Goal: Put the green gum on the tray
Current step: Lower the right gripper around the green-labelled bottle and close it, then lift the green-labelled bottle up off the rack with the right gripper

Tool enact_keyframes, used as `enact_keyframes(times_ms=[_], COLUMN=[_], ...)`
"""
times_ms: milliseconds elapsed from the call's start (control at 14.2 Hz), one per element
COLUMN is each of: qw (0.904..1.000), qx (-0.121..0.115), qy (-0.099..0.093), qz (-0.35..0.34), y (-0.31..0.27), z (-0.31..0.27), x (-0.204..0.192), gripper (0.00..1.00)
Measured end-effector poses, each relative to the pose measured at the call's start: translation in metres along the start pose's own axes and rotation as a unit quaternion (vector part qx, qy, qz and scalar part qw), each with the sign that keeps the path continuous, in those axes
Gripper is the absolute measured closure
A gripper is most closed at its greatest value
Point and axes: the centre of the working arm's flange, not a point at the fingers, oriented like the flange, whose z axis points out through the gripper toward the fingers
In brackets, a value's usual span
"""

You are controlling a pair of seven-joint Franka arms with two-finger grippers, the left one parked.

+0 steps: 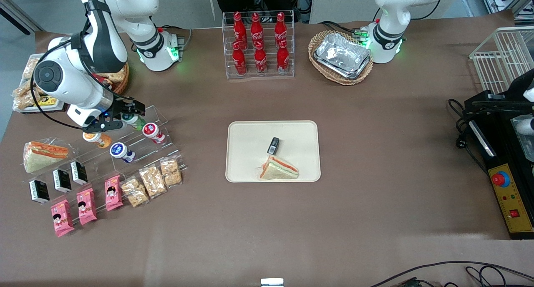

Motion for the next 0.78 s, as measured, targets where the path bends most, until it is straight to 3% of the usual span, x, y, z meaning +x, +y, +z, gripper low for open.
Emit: enact_keyframes(times_ms=[71,282,776], qw=[1.0,1.0,0.9997], qx=[0.0,0.0,0.006], qy=[-0.002,-0.002,0.0], qz=[-0.002,-0.003,-0.025], y=[0.0,-0.001,0.01], z=[0.002,0.003,-0.036], x=[-0.001,-0.001,0.005], gripper=[0.07,0.41,0.41])
